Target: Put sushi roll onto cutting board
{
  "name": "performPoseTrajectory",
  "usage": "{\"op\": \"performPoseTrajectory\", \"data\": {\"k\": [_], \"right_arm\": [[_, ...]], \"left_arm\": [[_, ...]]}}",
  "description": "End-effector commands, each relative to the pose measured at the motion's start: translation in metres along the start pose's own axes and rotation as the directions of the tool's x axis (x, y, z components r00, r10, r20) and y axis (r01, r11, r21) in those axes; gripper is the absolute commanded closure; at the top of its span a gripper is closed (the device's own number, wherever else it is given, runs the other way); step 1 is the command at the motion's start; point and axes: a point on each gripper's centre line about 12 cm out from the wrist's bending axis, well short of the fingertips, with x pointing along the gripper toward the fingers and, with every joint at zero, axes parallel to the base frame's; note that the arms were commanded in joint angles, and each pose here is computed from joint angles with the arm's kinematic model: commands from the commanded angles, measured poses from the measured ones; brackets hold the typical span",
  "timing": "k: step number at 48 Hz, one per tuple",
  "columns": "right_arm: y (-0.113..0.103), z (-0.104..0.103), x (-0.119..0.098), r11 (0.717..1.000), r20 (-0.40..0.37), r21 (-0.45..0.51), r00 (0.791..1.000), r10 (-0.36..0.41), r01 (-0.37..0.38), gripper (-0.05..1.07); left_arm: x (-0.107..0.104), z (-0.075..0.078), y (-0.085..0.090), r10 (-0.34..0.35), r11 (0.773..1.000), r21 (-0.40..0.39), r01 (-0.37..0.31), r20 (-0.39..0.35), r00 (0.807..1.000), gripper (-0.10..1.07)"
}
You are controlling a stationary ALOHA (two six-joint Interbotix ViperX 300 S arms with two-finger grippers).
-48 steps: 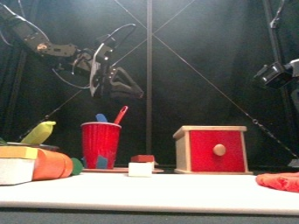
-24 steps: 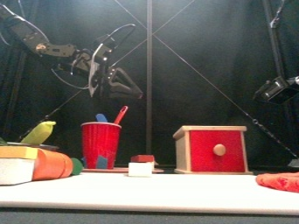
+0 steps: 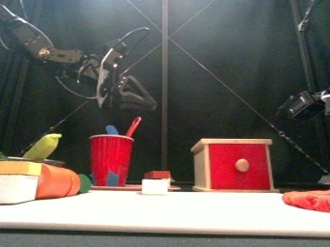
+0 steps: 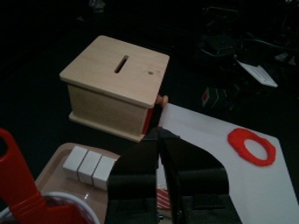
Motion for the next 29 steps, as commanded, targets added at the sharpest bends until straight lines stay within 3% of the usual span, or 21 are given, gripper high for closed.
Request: {"op": "performPoseTrajectory", "data": {"k": [1, 15, 29], "right_arm": [[0.009, 0.005, -0.006, 0.999, 0.004, 0.015, 0.999, 0.034, -0.035, 0.32], [0.029, 0.032, -0.030, 0.993, 0.068, 0.060, 0.993, 0.098, -0.103, 0.37], [0.059, 0.070, -0.053, 0.973, 0.148, 0.123, 0.973, 0.179, -0.198, 0.37]], "left_arm": [[-0.002, 0.010, -0.003, -0.009, 1.000, 0.001, 0.009, 0.036, 0.999, 0.59], [-0.015, 0.013, -0.005, -0.018, 1.000, 0.003, 0.018, 0.056, 0.998, 0.59], [-0.043, 0.012, -0.007, -0.039, 0.999, 0.015, 0.038, 0.080, 0.996, 0.59]]}}
